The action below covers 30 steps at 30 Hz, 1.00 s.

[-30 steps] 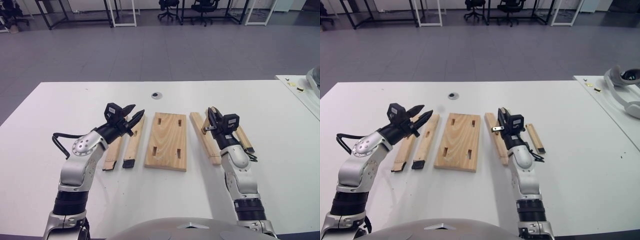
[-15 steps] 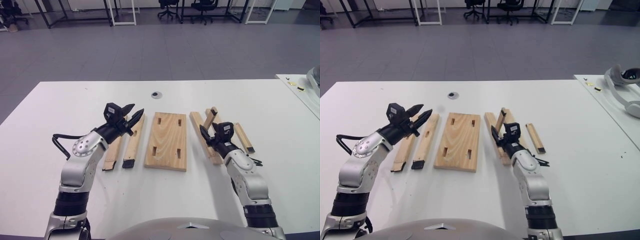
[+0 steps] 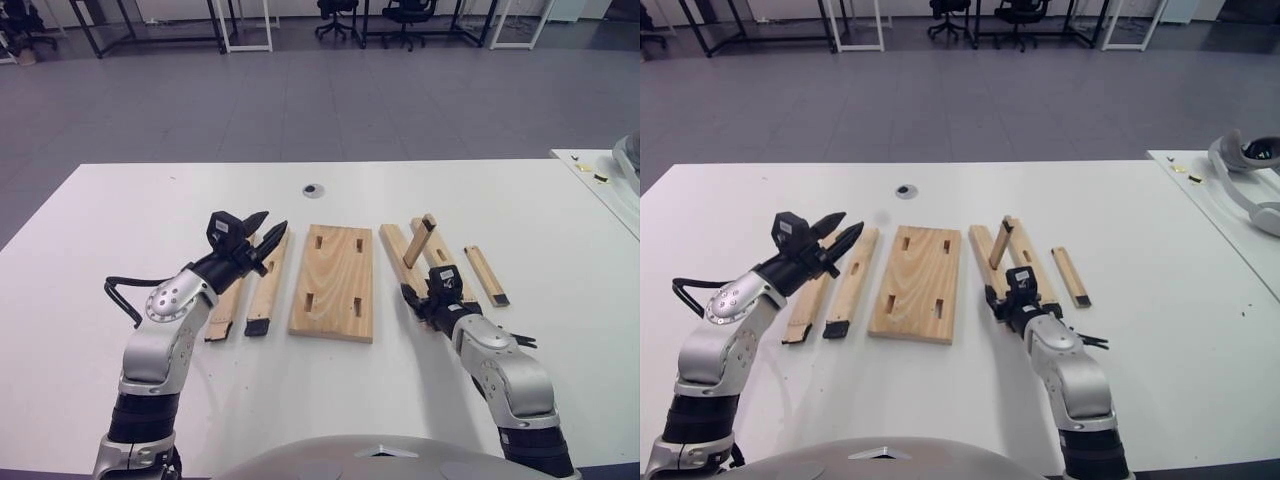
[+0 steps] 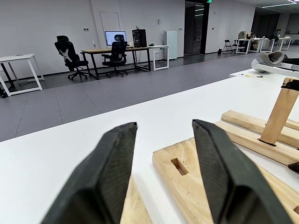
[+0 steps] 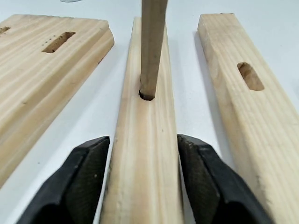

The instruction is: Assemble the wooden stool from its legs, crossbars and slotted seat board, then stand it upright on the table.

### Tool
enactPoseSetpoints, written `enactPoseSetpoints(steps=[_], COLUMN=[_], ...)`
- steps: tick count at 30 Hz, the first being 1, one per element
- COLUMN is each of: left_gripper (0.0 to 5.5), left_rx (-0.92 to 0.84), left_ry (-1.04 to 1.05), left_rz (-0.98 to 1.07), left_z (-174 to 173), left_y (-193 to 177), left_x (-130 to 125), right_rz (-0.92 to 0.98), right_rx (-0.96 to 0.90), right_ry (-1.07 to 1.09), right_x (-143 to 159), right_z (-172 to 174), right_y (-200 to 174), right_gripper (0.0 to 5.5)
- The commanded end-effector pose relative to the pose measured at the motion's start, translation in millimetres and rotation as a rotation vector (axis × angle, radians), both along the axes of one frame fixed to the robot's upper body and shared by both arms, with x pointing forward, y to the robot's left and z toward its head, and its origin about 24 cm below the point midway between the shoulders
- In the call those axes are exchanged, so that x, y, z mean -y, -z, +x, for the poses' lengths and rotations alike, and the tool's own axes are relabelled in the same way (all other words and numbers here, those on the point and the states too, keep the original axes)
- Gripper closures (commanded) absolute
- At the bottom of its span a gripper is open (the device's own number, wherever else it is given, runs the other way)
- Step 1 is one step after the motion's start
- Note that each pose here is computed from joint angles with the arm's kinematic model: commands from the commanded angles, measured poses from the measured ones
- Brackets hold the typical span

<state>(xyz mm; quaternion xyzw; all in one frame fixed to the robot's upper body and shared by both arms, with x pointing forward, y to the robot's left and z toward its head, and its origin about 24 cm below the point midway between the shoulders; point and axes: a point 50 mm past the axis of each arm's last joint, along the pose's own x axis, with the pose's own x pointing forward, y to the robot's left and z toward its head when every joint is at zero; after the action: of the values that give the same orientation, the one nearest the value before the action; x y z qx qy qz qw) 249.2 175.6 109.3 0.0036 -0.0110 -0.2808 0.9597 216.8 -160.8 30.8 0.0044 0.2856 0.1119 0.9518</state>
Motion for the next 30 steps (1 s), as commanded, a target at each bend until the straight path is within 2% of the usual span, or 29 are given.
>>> enactPoseSetpoints(steps=[1,5,9,13,15,19,23,28,30], left_gripper=[3.34,3.34,3.34,3.34,3.34,2.73,1.98,1.08,1.06], left_rx=[0.012,0.008,-0.011,-0.049,-0.056,-0.110,-0.156,-0.213,-0.232], left_ry=[-0.015,-0.014,-0.003,0.072,0.143,0.434,0.653,0.712,0.685], left_rz=[0.023,0.026,-0.045,-0.161,-0.225,-0.463,-0.677,-0.778,-0.752], left_z=[-0.7,-0.2,3.8,19.7,30.8,36.4,38.6,40.5,42.8], left_y=[-1.2,-1.1,-6.0,-26.0,-43.8,-83.0,-115.9,-124.6,-121.5], left_x=[-0.9,-1.4,-1.3,-7.0,-4.2,16.8,29.3,28.2,28.7], right_rz=[-0.046,-0.058,0.008,0.217,0.364,0.662,0.848,0.958,0.978], right_rx=[-0.169,-0.169,0.009,0.290,0.378,0.421,0.371,0.308,0.285], right_ry=[-0.011,-0.011,-0.059,-0.157,-0.263,-0.574,-0.700,-0.782,-0.813], right_x=[7.8,8.5,1.8,0.1,-11.0,-36.8,-35.3,-34.3,-35.8], right_z=[-12.9,-12.7,4.1,39.2,50.3,46.2,42.1,32.9,28.2], right_y=[15.5,13.7,-10.3,-71.6,-103.0,-145.7,-155.6,-156.7,-155.6], right_gripper=[3.44,3.46,3.46,3.46,3.46,3.46,3.46,3.46,3.46])
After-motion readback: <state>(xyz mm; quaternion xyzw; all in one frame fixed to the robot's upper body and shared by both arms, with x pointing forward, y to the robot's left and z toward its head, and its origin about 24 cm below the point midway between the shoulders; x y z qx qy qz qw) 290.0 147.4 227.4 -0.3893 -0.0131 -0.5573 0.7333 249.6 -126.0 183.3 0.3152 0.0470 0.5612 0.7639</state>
